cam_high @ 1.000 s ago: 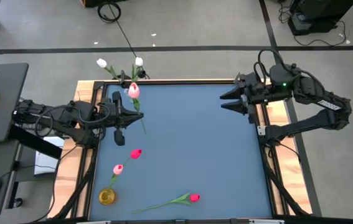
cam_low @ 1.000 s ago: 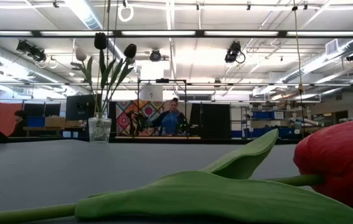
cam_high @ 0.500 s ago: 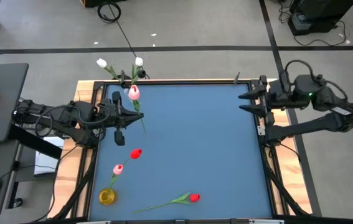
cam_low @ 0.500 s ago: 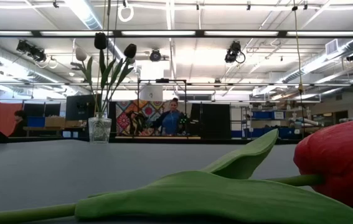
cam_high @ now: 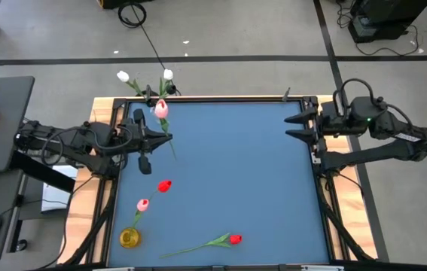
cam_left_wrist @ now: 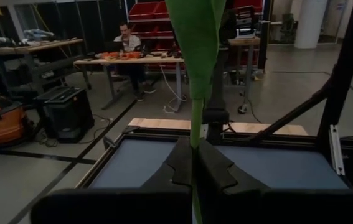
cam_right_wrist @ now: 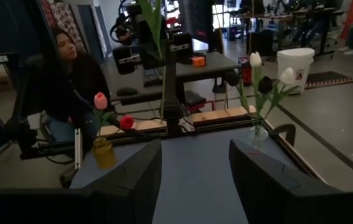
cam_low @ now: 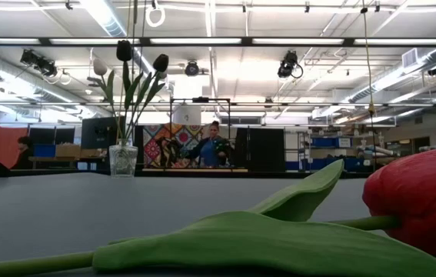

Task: Sort flowers into vase by color
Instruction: Put the pink tulip into the yellow vase

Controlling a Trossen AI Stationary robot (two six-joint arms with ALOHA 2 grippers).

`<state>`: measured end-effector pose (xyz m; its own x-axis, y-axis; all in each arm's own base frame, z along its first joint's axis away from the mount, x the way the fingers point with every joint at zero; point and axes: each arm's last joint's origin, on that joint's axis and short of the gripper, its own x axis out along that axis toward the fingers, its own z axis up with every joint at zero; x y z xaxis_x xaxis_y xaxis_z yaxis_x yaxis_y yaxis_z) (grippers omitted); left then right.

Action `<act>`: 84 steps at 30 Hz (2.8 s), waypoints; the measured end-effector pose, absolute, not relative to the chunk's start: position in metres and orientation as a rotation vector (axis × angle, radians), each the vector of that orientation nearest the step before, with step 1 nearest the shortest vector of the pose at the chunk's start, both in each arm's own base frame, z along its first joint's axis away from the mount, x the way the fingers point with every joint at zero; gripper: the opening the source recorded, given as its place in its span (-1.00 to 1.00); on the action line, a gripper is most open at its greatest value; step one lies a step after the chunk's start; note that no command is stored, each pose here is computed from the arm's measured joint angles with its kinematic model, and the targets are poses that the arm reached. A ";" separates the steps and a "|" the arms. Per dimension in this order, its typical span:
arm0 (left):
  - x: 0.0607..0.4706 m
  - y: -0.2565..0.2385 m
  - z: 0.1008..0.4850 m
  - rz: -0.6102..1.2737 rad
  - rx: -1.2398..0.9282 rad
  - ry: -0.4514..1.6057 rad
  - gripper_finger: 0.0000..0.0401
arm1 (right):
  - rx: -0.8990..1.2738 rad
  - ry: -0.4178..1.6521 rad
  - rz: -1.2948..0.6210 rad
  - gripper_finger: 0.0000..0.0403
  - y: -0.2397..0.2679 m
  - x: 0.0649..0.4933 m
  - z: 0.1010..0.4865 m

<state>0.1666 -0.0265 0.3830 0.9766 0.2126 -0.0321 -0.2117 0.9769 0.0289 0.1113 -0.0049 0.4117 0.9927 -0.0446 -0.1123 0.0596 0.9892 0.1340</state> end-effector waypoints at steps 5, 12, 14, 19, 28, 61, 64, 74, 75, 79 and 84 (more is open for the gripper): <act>0.147 -0.026 0.388 0.190 0.020 0.017 -0.98 | 0.140 0.111 -0.051 -0.03 -0.005 0.112 0.412; 0.084 -0.021 0.386 -0.075 -0.027 0.038 -0.98 | 0.140 0.111 -0.051 -0.03 -0.005 0.112 0.412; 0.067 -0.020 0.383 -0.213 -0.045 0.057 -0.98 | 0.140 0.111 -0.051 -0.03 -0.005 0.112 0.412; 0.028 -0.019 0.380 -0.629 -0.112 0.027 -0.98 | 0.140 0.111 -0.050 -0.03 -0.005 0.112 0.412; 0.019 -0.025 0.362 -0.954 -0.100 0.005 -0.98 | 0.140 0.111 -0.050 -0.03 -0.005 0.112 0.412; 0.063 -0.104 0.263 -1.004 0.093 -0.008 -0.95 | 0.140 0.094 -0.049 -0.03 -0.005 0.112 0.413; 0.063 -0.110 0.264 -0.998 0.091 -0.032 -0.94 | 0.140 0.094 -0.049 -0.03 -0.005 0.112 0.413; 0.064 -0.129 0.260 -1.016 0.116 -0.022 -0.96 | 0.140 0.094 -0.049 -0.03 -0.005 0.112 0.413; 0.065 -0.130 0.259 -1.005 0.129 -0.017 -0.96 | 0.140 0.093 -0.049 -0.03 -0.005 0.112 0.413; 0.067 -0.133 0.256 -0.977 0.176 -0.011 -0.95 | 0.140 0.092 -0.049 -0.03 -0.005 0.112 0.413; 0.069 -0.136 0.253 -0.972 0.191 0.005 -0.95 | 0.140 0.091 -0.048 -0.03 -0.005 0.112 0.413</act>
<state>0.0687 -0.1356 0.2534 0.5649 -0.8202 -0.0901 0.8212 0.5481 0.1591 0.1122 -0.0048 0.4135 0.9947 -0.0418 -0.0935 0.0544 0.9891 0.1370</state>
